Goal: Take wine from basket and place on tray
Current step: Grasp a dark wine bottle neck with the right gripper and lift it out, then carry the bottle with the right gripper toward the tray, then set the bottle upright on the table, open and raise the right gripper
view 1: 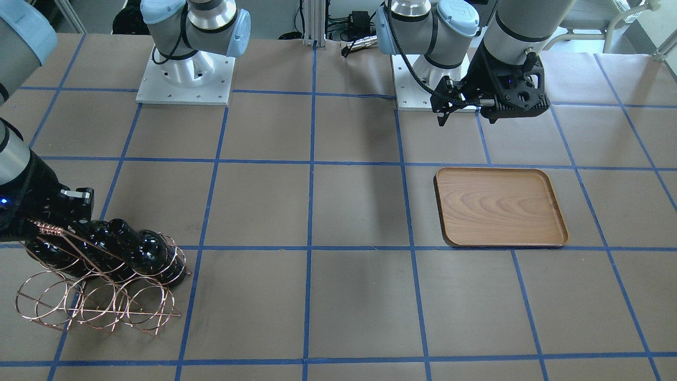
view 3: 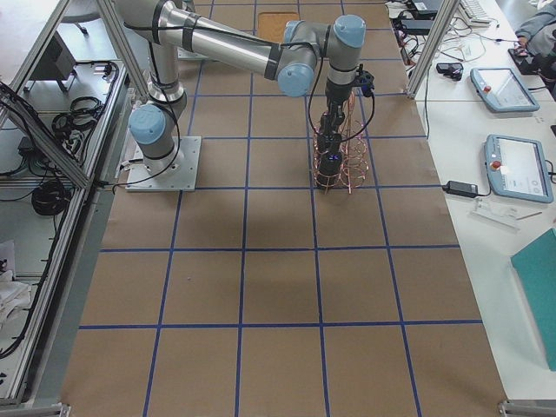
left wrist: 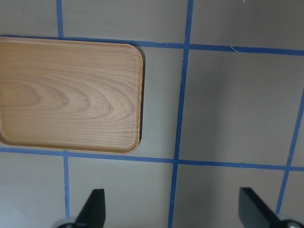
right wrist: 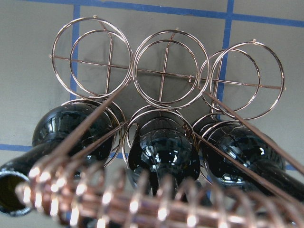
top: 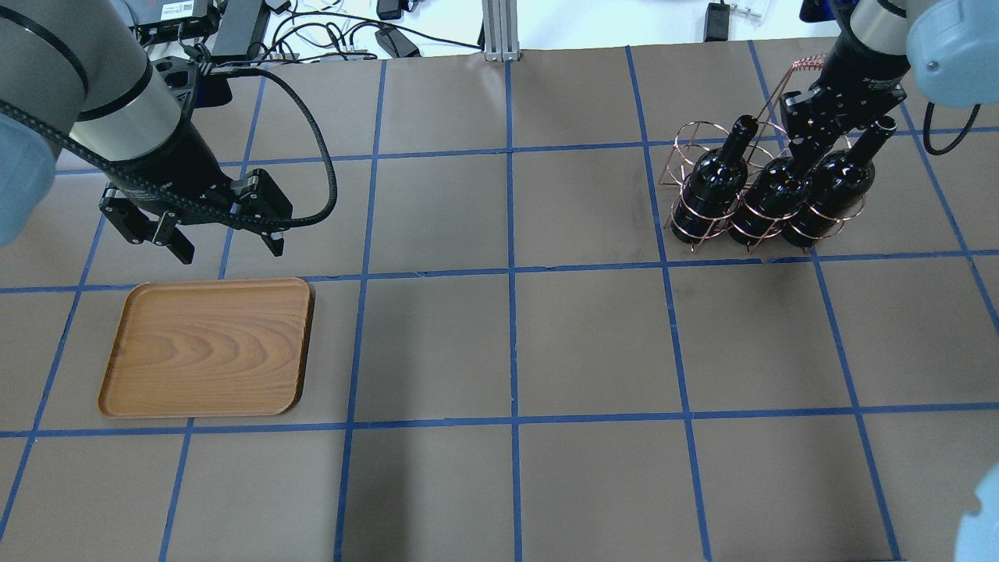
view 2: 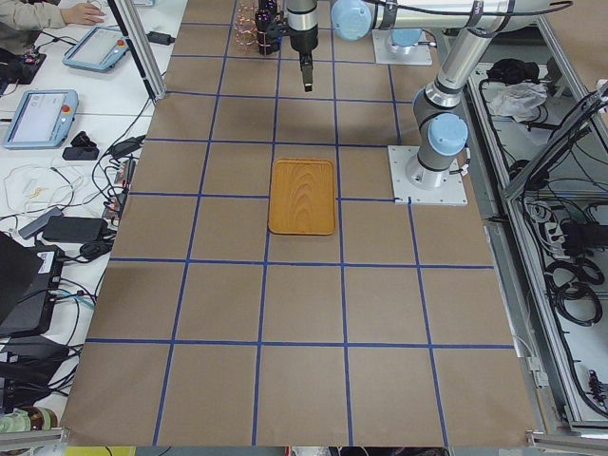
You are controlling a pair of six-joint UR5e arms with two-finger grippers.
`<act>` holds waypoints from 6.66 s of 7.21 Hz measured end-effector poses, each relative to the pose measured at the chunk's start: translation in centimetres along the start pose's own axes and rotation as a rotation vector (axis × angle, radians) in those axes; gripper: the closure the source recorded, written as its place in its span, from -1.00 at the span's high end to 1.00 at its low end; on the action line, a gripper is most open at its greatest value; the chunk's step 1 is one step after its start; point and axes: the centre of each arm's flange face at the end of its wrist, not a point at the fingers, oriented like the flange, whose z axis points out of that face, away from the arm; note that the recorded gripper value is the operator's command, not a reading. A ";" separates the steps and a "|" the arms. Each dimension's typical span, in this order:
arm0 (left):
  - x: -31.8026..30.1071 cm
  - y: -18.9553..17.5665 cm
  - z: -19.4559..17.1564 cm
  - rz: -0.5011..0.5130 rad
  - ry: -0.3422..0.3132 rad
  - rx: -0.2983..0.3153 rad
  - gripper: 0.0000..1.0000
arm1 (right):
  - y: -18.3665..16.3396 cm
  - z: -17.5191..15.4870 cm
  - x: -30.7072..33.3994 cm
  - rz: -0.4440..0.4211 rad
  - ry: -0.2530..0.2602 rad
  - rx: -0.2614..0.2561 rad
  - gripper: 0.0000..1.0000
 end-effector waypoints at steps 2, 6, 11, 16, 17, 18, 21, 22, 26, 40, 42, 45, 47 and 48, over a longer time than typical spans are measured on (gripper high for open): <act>0.0 0.0 0.0 0.000 0.000 0.000 1.00 | 0.0 -0.1 0.0 0.002 0.003 0.000 -1.00; 0.0 0.0 0.0 -0.001 -0.001 0.000 1.00 | 0.0 -1.2 0.1 0.004 0.010 0.012 -1.00; -0.1 0.0 0.1 -0.001 -0.003 -0.001 1.00 | 0.5 -8.6 0.1 0.000 0.001 -0.013 -1.00; -0.5 -0.1 0.0 -0.007 -0.003 0.000 1.00 | 7.1 -17.9 -5.9 -0.022 0.018 -0.004 -1.00; -0.8 -0.3 0.0 -0.010 -0.002 0.000 1.00 | 7.5 -18.2 -8.2 -0.015 0.014 -0.008 -1.00; -1.0 -0.3 0.0 -0.010 -0.001 0.001 1.00 | 7.8 -18.2 -11.3 0.001 0.005 -0.012 -1.00; -2.7 -0.9 0.0 -0.045 0.003 0.003 1.00 | 7.4 -15.1 -23.8 0.079 -0.015 -0.036 -1.00; -4.2 -1.2 0.0 -0.078 0.008 0.002 1.00 | 7.6 -13.8 -28.6 0.112 -0.016 -0.034 -1.00; -6.0 -1.6 0.3 -0.117 0.009 -0.012 1.00 | 11.6 -6.2 -44.2 0.205 -0.038 -0.032 -1.00; -6.1 -1.9 1.0 -0.131 0.010 -0.041 1.00 | 13.9 -0.9 -49.9 0.200 -0.044 -0.023 -1.00; -6.2 -1.9 1.0 -0.132 0.009 -0.041 1.00 | 13.9 -0.7 -49.9 0.200 -0.040 -0.024 -0.54; -6.2 -1.8 1.0 -0.133 0.008 -0.041 1.00 | 13.7 -0.8 -49.7 0.204 -0.027 -0.014 1.00; -6.2 -1.8 1.0 -0.133 0.008 -0.043 1.00 | 12.4 -2.8 -49.1 0.218 -0.058 0.033 1.00; -6.2 -1.8 1.0 -0.133 0.009 -0.046 1.00 | 11.1 -4.2 -48.2 0.226 -0.079 0.060 1.00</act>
